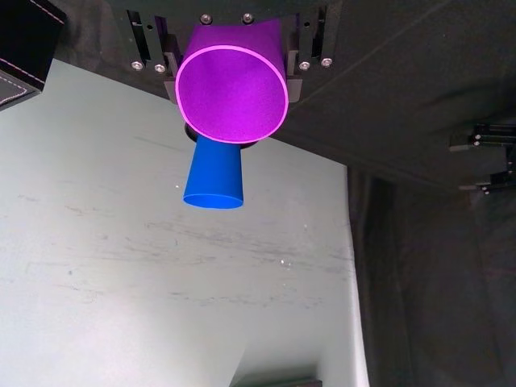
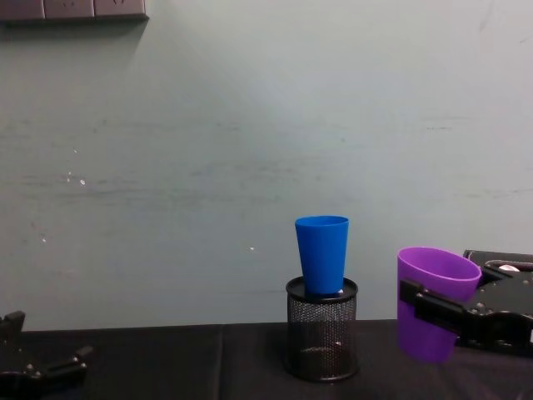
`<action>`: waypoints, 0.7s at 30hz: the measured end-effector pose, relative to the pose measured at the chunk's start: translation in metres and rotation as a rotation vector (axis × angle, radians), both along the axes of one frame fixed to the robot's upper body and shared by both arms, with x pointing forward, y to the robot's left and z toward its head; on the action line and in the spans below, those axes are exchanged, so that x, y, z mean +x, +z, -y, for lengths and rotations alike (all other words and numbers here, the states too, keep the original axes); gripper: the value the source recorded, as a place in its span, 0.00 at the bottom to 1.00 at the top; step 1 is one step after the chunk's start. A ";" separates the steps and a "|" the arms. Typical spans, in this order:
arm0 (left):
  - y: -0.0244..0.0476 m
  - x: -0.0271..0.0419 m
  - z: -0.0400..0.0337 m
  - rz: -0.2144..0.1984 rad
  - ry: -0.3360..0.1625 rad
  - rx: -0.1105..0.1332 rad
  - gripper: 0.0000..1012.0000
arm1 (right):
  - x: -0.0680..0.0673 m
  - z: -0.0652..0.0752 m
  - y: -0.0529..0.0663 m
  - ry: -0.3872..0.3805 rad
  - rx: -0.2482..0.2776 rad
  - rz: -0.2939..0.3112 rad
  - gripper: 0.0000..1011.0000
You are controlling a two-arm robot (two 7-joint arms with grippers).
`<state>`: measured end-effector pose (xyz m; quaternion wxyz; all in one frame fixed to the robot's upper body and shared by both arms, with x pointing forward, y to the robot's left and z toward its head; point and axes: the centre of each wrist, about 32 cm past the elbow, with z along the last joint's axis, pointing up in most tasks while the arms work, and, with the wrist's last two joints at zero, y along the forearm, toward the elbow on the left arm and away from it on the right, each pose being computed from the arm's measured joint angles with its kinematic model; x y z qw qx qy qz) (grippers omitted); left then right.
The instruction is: Pick up one cup with a gripper and tap it against the other cup.
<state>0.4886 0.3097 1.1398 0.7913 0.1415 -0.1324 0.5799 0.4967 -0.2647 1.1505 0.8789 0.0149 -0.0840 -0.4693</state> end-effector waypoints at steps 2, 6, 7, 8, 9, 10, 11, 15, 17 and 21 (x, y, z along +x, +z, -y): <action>0.0000 0.0000 0.0000 0.000 0.000 0.000 1.00 | 0.000 0.000 0.000 0.000 0.000 0.000 0.72; 0.0000 0.0000 0.0000 0.000 0.000 0.000 1.00 | 0.000 0.000 0.000 0.001 0.000 0.000 0.72; 0.0000 0.0000 0.0000 0.000 0.000 0.000 1.00 | 0.000 0.000 0.000 0.001 0.000 0.000 0.72; 0.0000 0.0000 0.0000 0.000 0.000 0.000 1.00 | 0.000 0.000 0.000 0.001 0.000 0.000 0.72; 0.0000 0.0000 0.0000 0.000 0.000 0.000 1.00 | 0.000 0.000 0.000 0.001 0.001 0.000 0.72; 0.0000 0.0000 0.0000 0.000 0.000 0.000 1.00 | 0.000 0.000 0.000 0.001 0.001 0.000 0.72; 0.0000 0.0000 0.0000 0.000 0.000 0.000 1.00 | 0.000 0.000 0.000 0.001 0.001 0.000 0.72; 0.0000 0.0000 0.0000 0.000 0.000 0.000 1.00 | 0.000 0.000 0.000 0.001 0.001 -0.001 0.72; 0.0000 0.0000 0.0000 0.000 0.000 0.000 1.00 | 0.000 0.000 0.000 0.001 0.001 -0.001 0.72; 0.0000 0.0000 0.0000 0.000 0.000 0.000 1.00 | 0.001 0.000 0.000 -0.001 0.002 -0.001 0.72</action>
